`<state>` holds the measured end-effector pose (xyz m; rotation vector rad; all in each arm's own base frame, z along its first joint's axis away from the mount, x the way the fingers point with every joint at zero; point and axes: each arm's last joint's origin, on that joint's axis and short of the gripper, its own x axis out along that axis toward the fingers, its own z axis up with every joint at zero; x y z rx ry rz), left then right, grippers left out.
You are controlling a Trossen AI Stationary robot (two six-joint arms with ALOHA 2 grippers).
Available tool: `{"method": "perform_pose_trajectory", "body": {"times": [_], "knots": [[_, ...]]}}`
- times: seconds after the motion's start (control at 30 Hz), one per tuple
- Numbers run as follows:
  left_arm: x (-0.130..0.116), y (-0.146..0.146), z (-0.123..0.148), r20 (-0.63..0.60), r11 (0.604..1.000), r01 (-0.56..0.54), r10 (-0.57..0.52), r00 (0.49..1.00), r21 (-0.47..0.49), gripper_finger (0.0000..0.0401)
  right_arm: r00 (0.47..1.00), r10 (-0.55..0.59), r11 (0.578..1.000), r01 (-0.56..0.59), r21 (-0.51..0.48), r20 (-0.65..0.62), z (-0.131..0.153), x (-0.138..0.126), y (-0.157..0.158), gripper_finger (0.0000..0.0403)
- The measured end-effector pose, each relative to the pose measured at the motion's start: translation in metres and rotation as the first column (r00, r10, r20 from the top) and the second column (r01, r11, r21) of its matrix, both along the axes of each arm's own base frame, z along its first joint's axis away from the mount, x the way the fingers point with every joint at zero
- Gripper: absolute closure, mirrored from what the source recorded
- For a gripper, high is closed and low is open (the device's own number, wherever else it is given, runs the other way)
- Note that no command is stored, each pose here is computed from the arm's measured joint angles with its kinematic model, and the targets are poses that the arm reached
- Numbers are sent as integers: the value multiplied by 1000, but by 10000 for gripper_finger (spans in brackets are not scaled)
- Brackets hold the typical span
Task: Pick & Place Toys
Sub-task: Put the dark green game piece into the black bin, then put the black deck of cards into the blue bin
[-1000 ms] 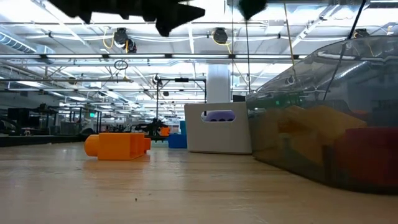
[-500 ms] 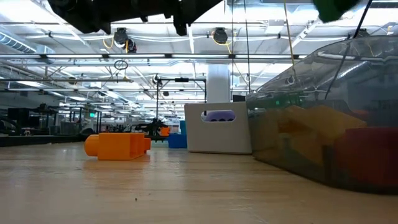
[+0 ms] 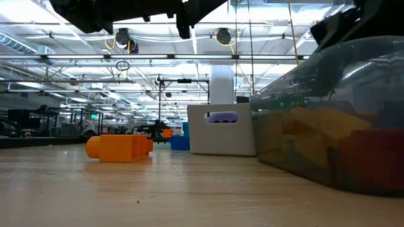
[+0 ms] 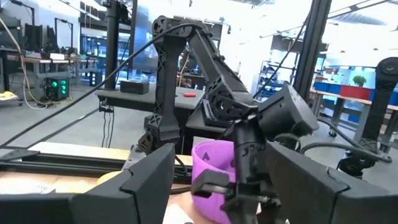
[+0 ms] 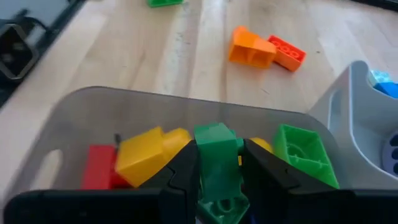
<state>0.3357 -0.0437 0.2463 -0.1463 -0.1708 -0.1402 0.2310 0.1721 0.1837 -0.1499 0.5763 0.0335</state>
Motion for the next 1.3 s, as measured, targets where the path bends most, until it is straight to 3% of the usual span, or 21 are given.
{"method": "perform_pose_trajectory", "body": {"times": [0.5, 0.67, 0.97, 1.3], "knots": [[0, 0, 0, -4, 1000, 4, -4, 1000, -23, 144, 998, -69, 998, 69, 10, -9, -22, 20, -8, 311], [0, 0, 0, -5, 1000, 5, -5, 1000, -28, 144, 997, -70, 998, 70, 6, -12, -22, 20, -9, 281], [0, -1, 0, -6, 1000, 6, -6, 1000, -27, 144, 1000, 0, 1000, 0, 17, -14, -15, 24, -15, 197], [0, 0, 0, -6, 1000, 5, -5, 1000, -25, 144, 979, 181, 978, -189, 84, 93, 28, 14, -19, 170]]}}
